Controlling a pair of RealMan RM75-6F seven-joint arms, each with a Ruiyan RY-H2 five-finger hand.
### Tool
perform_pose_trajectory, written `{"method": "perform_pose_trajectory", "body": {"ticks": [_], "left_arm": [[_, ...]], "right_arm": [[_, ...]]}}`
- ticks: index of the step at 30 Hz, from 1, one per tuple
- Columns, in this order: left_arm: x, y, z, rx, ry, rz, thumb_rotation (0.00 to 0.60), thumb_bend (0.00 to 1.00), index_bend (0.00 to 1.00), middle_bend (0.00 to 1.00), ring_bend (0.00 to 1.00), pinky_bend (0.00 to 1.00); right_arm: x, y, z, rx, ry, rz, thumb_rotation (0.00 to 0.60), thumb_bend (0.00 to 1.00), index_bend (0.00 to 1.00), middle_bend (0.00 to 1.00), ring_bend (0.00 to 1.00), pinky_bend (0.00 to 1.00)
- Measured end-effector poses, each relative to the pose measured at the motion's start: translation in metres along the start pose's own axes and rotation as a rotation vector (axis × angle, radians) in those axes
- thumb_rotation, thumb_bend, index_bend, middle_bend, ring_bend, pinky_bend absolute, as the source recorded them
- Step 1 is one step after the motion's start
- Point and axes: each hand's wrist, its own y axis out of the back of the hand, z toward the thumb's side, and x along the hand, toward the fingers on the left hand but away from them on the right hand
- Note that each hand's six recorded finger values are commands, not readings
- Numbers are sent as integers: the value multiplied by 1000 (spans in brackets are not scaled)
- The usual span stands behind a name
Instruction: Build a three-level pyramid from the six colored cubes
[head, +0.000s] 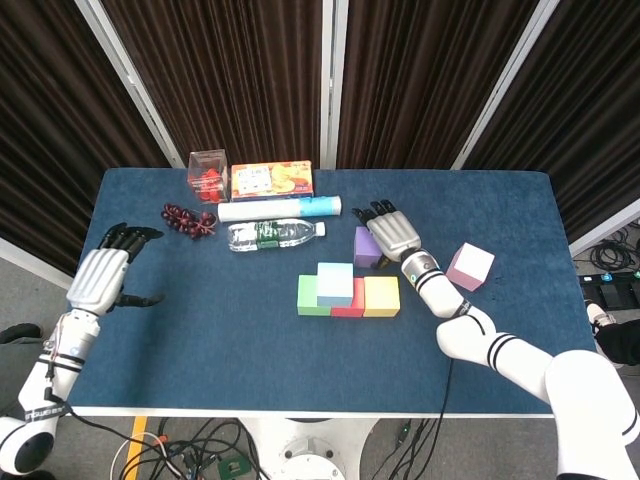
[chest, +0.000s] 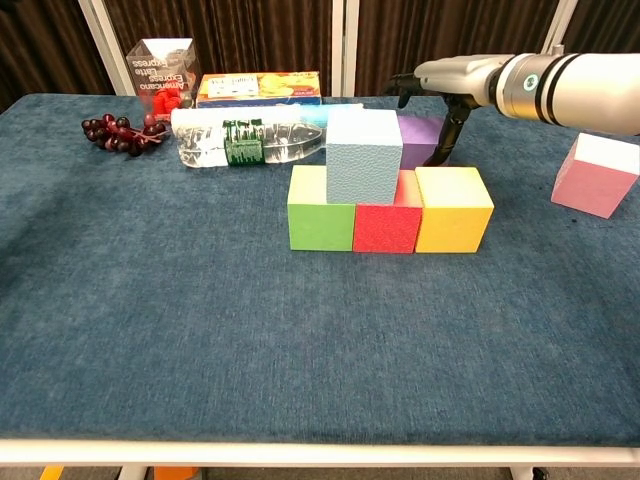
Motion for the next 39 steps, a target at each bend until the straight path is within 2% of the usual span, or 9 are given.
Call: {"method": "perform_pose_trajectory", "body": {"ticks": [7,13,20,26,32,36,39], "left_arm": [[-2,0,-6,-22,10,-7,600,86,184,155,92,64],[-4,2,-10,-30,20,-4,600,86,183,152,92,64],[-5,6,-19,-36,39,9,600,87,183,152,92,64],[-6,9,-23,-21,43,18,600,87,184,152,92,64],[-6,7,-22,-7,42,11,600,86,183,152,92,64],[-5,5,-17,-6,26,5,600,86,183,152,92,64],[-4,5,-15,-8,17,5,600,86,183,152,92,64]], "right_arm": [[-3,-6,-5,-11,19,-19,600,35,1,287,3,0],[-5,-2,-10,-9,29,-70,600,138,101,442,90,0],[10,18,-18,-52,54,-149,600,147,109,471,112,0],[43,37,-19,-95,80,-180,600,146,109,470,112,0],[95,54,-7,-145,101,-178,600,144,109,469,112,0],[128,63,-7,-126,73,-169,600,136,108,465,112,0],[140,61,-11,-100,40,-153,600,132,105,463,112,0]]}}
